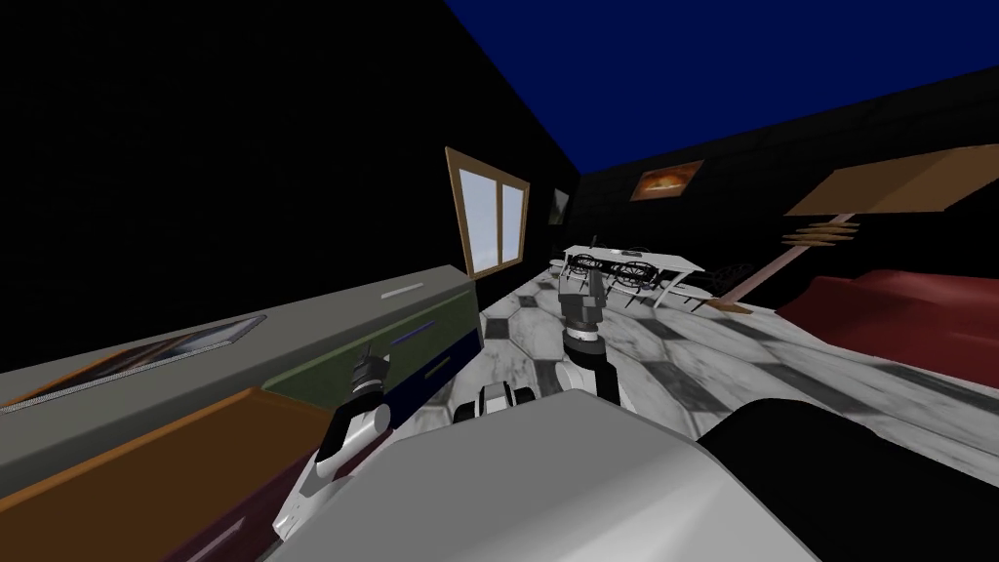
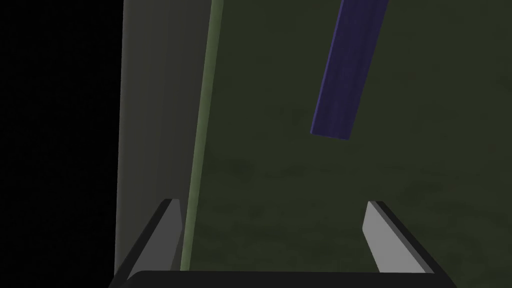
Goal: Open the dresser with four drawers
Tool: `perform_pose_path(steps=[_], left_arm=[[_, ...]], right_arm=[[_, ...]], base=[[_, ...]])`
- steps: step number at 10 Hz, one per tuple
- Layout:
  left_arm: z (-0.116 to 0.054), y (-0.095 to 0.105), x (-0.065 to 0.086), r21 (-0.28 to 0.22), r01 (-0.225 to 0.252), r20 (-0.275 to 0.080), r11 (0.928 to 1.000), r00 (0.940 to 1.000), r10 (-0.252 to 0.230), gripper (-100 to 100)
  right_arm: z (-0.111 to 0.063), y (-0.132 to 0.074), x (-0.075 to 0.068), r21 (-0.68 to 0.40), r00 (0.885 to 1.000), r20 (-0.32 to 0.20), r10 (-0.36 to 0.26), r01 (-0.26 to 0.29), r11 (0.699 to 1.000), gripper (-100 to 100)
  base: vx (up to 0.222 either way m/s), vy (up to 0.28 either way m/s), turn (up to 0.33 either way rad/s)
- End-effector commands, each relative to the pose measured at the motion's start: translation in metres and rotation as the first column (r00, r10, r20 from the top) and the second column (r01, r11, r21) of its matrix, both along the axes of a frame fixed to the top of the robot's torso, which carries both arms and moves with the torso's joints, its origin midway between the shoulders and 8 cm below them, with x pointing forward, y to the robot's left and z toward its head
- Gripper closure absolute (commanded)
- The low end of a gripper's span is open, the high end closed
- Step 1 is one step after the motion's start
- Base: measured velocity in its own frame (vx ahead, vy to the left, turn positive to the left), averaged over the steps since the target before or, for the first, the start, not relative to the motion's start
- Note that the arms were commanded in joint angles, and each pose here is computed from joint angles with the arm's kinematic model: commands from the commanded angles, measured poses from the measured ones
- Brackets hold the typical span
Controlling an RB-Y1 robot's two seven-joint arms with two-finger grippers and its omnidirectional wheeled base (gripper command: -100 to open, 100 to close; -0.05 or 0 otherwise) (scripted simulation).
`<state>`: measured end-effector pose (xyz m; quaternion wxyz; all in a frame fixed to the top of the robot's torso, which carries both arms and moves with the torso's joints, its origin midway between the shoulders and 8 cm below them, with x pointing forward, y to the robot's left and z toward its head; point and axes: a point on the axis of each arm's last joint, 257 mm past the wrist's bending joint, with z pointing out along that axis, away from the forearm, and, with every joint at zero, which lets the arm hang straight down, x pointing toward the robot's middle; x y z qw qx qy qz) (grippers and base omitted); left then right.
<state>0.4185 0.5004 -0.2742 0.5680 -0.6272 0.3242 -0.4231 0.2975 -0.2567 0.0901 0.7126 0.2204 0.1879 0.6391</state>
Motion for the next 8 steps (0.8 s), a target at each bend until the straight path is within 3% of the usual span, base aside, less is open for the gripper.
perform_pose_path(steps=[1,5,7,8], left_arm=[[-0.017,0.013,-0.003,-0.037,-0.024,-0.028,0.9990,0.9993,0.023,-100],[-0.035,0.031,-0.007,-0.076,-0.055,-0.060,0.9956,0.9969,0.051,-100],[-0.033,0.029,-0.006,-0.072,-0.051,-0.056,0.9961,0.9973,0.047,-100],[-0.032,0.029,-0.006,-0.072,-0.051,-0.056,0.9961,0.9973,0.047,100]], right_arm=[[0.000,0.000,0.000,0.000,1.000,0.000,0.000,0.000,1.000,0],[0.000,0.000,0.000,0.000,1.000,0.000,0.000,0.000,1.000,0],[0.000,0.000,0.000,0.000,1.000,0.000,0.000,0.000,1.000,0],[0.000,0.000,0.000,0.000,1.000,0.000,0.000,0.000,1.000,0]], base=[[0.114,-0.169,0.064],[0.082,-0.130,0.057],[0.027,-0.032,0.005],[0.005,-0.005,0.000]])
